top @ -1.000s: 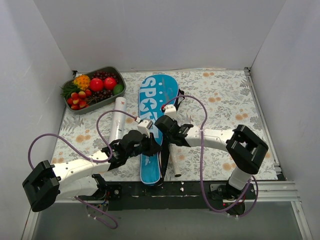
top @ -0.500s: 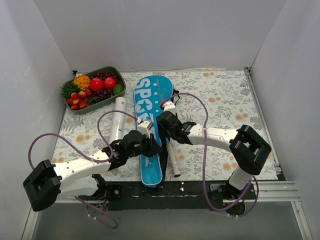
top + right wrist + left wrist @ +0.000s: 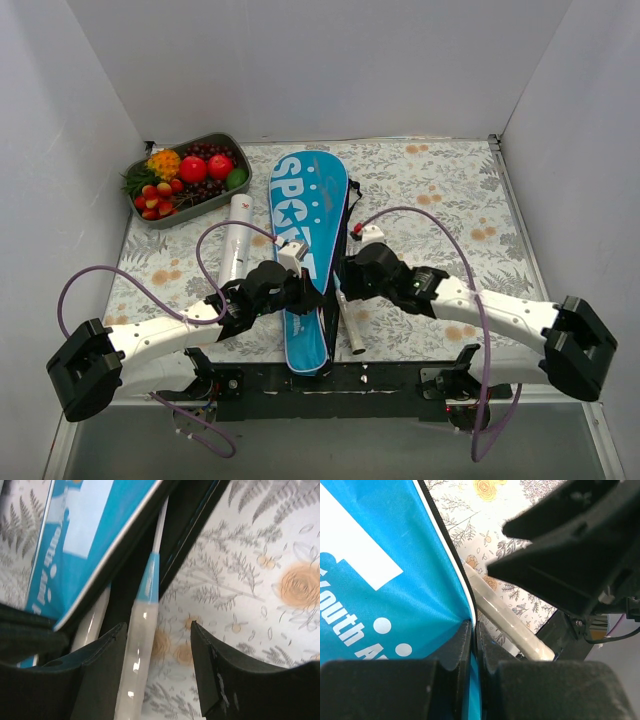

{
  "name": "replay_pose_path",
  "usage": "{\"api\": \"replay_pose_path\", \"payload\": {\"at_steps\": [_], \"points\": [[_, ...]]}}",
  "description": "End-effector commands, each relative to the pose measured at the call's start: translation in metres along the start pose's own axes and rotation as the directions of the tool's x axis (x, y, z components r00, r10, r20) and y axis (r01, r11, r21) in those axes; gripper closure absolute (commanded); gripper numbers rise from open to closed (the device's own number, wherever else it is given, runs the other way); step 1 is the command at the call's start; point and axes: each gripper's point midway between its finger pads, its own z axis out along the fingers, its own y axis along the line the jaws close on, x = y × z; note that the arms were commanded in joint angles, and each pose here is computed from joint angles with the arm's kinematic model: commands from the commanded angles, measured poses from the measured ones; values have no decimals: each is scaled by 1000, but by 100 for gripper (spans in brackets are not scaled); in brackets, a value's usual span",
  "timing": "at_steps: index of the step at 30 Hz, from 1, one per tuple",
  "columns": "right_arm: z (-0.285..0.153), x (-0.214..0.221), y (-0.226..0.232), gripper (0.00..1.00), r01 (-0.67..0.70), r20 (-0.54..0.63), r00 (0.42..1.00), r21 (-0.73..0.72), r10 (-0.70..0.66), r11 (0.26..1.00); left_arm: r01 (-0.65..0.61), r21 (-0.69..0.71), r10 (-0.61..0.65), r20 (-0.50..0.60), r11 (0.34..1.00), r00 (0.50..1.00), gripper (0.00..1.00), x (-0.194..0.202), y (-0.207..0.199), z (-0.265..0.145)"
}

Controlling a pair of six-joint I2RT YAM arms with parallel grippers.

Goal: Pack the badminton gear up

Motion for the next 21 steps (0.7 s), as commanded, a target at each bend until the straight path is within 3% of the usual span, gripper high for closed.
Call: {"api": "replay_pose_path", "payload": {"at_steps": [1, 9, 17, 21], "points": [[-28, 25, 14, 39, -57, -50, 998, -162, 50, 985, -28, 97, 22, 55, 995, 998, 100, -20, -26, -2], [-48, 49, 31, 39, -158, -98, 986, -321, 133, 934, -42, 118, 35, 65, 992, 997, 100, -20, -29, -2], [-45, 75, 25, 39, -205, -145, 976, -327, 166, 922, -49, 126, 40, 72, 991, 997, 100, -22, -31, -4], [-44, 78, 29, 45, -232, -148, 970, -354, 191, 906, -51, 126, 42, 69, 991, 997, 100, -20, -30, -4]]}}
